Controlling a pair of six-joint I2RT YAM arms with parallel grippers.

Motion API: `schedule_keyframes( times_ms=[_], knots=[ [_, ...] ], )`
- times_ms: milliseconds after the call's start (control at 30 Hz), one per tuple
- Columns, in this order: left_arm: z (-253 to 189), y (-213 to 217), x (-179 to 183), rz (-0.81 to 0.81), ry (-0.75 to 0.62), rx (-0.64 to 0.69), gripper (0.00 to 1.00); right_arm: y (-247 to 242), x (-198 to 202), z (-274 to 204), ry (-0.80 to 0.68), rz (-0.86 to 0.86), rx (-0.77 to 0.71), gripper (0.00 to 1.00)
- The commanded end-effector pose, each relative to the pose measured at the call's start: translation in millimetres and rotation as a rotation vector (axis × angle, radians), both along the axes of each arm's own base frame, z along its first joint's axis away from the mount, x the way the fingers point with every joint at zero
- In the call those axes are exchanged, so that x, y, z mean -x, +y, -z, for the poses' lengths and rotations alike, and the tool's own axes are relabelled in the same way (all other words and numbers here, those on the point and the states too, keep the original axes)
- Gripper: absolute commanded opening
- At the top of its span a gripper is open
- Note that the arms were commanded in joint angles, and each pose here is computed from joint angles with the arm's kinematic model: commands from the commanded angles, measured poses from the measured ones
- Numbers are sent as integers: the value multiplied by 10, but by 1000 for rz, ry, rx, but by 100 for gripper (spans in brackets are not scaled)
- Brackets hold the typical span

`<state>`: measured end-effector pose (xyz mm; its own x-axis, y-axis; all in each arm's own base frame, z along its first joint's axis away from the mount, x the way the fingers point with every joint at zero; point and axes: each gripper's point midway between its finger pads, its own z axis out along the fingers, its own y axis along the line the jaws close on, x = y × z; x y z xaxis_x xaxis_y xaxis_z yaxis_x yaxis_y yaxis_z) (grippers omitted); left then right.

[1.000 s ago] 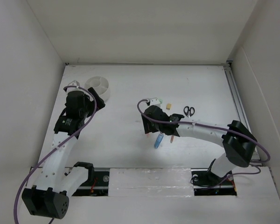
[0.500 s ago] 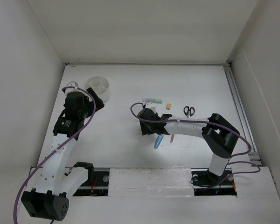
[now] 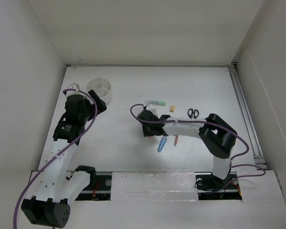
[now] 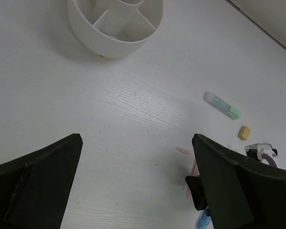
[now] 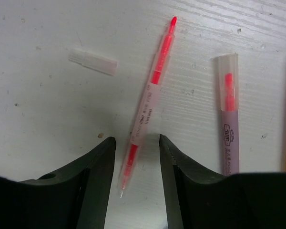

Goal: Sort the stationery into containers
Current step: Pick up the pen from the center of the board.

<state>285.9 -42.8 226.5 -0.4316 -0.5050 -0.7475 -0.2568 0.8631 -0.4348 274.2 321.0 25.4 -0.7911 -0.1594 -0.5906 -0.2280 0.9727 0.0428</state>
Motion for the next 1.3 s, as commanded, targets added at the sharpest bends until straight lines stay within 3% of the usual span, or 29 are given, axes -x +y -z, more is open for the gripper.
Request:
schedule_keyframes(
  times_ms=[0,233,400,600,633,800,933,1067,1267],
  knots=[
    [-109,-10,-3,14,-40,-1,100,-29,-15,42,7,29,32,48],
    [-132,-21,12,27,-48,-4,100,-108,4,122,29,46,51,44],
    [-132,-21,12,27,-48,-4,100,-216,-3,242,67,61,38,19],
    [-132,-21,12,27,-48,-4,100,-357,-43,239,83,89,-9,6],
    [-132,-37,15,35,-48,1,100,-382,-22,266,89,90,-2,0],
    [-132,-37,15,35,-48,1,100,-483,-114,239,77,113,-5,0],
    [-157,-90,7,66,-58,9,100,-416,-248,-129,-2,108,-50,0],
    [-24,-213,-57,113,-15,45,100,-386,-339,-807,-136,59,-106,0],
    [11,-624,-149,232,32,218,100,-627,-225,-1464,-279,33,-151,0]
  ],
)
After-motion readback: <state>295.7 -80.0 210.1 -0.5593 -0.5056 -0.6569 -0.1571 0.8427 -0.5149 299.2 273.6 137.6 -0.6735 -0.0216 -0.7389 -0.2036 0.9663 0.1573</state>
